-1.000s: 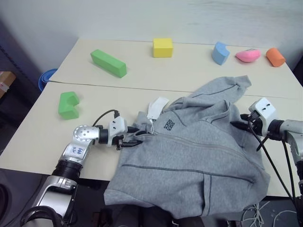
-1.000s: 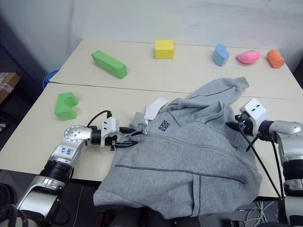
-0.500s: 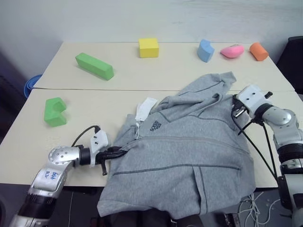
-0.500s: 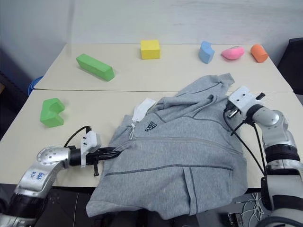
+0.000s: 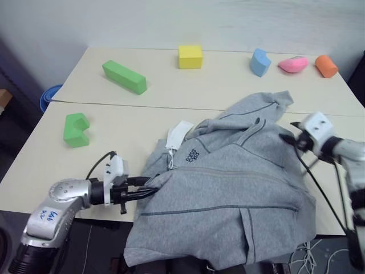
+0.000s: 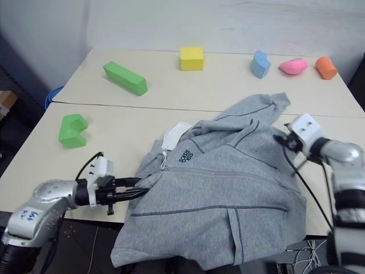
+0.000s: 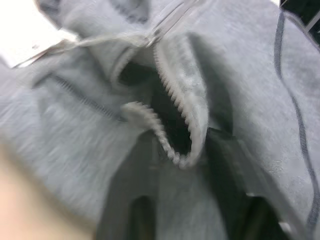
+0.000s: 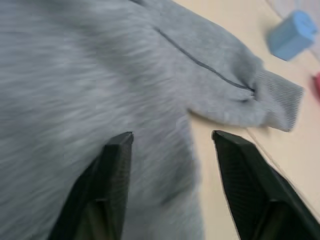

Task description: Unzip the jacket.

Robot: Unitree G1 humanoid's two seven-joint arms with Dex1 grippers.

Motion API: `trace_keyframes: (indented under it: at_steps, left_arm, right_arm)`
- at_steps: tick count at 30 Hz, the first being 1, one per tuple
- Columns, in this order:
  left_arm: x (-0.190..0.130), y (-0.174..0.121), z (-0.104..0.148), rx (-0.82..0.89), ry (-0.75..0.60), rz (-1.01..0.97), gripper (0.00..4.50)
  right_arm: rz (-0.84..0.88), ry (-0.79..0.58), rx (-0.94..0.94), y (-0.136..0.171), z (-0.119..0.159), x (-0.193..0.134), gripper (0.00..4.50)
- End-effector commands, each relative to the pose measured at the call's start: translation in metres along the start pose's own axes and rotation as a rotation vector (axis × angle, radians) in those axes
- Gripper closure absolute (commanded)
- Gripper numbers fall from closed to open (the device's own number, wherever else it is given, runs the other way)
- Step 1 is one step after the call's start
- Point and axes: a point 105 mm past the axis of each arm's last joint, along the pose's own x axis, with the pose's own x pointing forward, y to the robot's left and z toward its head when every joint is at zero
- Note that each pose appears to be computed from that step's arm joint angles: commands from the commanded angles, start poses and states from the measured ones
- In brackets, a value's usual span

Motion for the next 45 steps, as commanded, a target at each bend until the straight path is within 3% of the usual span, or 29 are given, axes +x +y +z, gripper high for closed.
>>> trace_keyframes:
  at_steps: [1, 3, 6, 10, 13, 17, 26, 28, 32, 38, 43, 45]
  left_arm:
    - [-0.014, 0.021, 0.018, -0.03, -0.112, 0.053, 1.67]
    - [-0.015, 0.039, 0.03, -0.079, -0.178, 0.09, 1.64]
    - [-0.007, 0.056, 0.047, -0.144, -0.223, 0.087, 1.64]
    - [0.021, 0.082, 0.06, -0.221, -0.157, 0.111, 0.87]
    - [0.042, 0.096, 0.065, -0.4, -0.096, 0.108, 0.04]
    - [0.063, 0.105, 0.076, -0.533, -0.124, 0.058, 0.04]
    - [0.108, 0.106, 0.066, -0.656, -0.026, -0.001, 0.04]
    - [0.114, 0.106, 0.074, -0.686, -0.088, -0.022, 0.04]
    - [0.122, 0.111, 0.078, -0.737, -0.162, -0.009, 0.81]
    - [0.125, 0.112, 0.079, -0.773, -0.226, -0.016, 2.64]
    - [0.119, 0.118, 0.101, -0.724, -0.404, -0.035, 3.99]
    - [0.107, 0.115, 0.117, -0.677, -0.541, -0.089, 4.48]
  right_arm:
    - [0.117, -0.227, -0.008, 0.025, 0.053, -0.031, 0.62]
    - [0.144, -0.373, 0.027, 0.043, 0.074, -0.042, 0.04]
    - [0.169, -0.458, 0.116, 0.065, 0.092, -0.047, 0.04]
    - [0.234, -0.558, 0.17, 0.104, 0.115, -0.051, 0.0]
    - [0.227, -0.563, 0.193, 0.119, 0.119, -0.049, 0.0]
    - [0.217, -0.548, 0.2, 0.126, 0.117, -0.047, 0.0]
    - [0.157, -0.523, 0.2, 0.124, 0.111, -0.051, 0.0]
    - [0.147, -0.521, 0.202, 0.125, 0.111, -0.051, 0.0]
    - [0.145, -0.51, 0.2, 0.129, 0.109, -0.052, 0.0]
    - [0.133, -0.504, 0.201, 0.132, 0.109, -0.053, 0.0]
    - [0.128, -0.493, 0.197, 0.136, 0.107, -0.054, 0.0]
    - [0.116, -0.482, 0.189, 0.137, 0.105, -0.055, 0.0]
